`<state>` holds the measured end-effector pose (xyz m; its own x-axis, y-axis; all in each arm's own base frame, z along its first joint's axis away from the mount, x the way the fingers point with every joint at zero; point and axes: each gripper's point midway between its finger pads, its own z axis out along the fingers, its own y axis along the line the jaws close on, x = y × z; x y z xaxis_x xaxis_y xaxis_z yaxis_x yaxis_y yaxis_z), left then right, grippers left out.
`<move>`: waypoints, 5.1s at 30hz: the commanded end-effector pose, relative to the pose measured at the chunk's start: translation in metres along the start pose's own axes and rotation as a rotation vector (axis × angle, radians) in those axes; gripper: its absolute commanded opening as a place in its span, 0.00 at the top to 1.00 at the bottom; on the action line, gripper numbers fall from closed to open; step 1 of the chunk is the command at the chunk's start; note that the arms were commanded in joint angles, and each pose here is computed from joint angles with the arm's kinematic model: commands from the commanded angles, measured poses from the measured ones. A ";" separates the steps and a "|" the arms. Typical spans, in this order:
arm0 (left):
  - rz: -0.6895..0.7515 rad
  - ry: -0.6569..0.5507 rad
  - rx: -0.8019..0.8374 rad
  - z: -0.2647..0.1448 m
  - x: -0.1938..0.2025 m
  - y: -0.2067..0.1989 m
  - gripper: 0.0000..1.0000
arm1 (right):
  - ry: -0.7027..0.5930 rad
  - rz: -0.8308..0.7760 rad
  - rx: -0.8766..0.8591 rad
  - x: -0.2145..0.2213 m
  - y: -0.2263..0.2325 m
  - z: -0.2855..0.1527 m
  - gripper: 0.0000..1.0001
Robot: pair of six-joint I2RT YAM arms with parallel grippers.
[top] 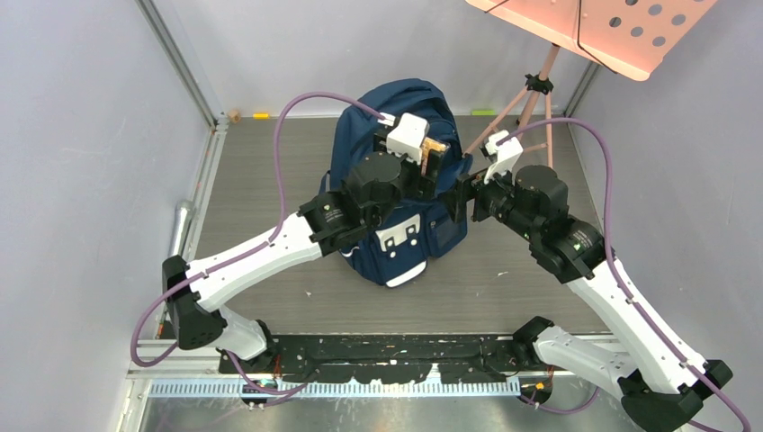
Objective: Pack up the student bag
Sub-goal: Place the stationery in the student bag.
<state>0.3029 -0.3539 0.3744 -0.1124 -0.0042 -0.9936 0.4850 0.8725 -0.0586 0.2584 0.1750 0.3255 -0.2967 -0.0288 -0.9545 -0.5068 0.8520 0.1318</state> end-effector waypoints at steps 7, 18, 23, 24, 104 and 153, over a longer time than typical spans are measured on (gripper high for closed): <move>-0.042 -0.015 0.071 -0.021 -0.026 -0.001 0.10 | -0.043 0.027 0.074 -0.022 -0.011 -0.007 0.20; -0.011 0.029 0.211 -0.047 -0.050 -0.015 0.00 | -0.115 0.055 0.115 -0.066 -0.013 -0.023 0.13; 0.016 0.069 0.268 -0.063 -0.045 -0.018 0.00 | -0.091 0.040 -0.028 -0.080 0.010 -0.009 0.12; 0.019 0.080 0.282 -0.066 -0.043 -0.019 0.00 | -0.080 0.038 -0.041 -0.080 0.012 -0.004 0.12; -0.054 0.201 0.184 -0.088 -0.010 0.072 0.14 | -0.162 0.754 -0.233 -0.089 -0.039 0.064 0.31; 0.432 0.136 0.339 -0.109 -0.036 0.144 1.00 | -0.340 0.702 -0.035 -0.056 -0.055 0.027 0.29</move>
<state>0.2901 -0.1827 0.3684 -0.1135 0.3786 -0.9186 0.7697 0.6182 0.1596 0.3279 0.1331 0.3339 -0.3706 0.5868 -0.7199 -0.2448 0.6860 0.6852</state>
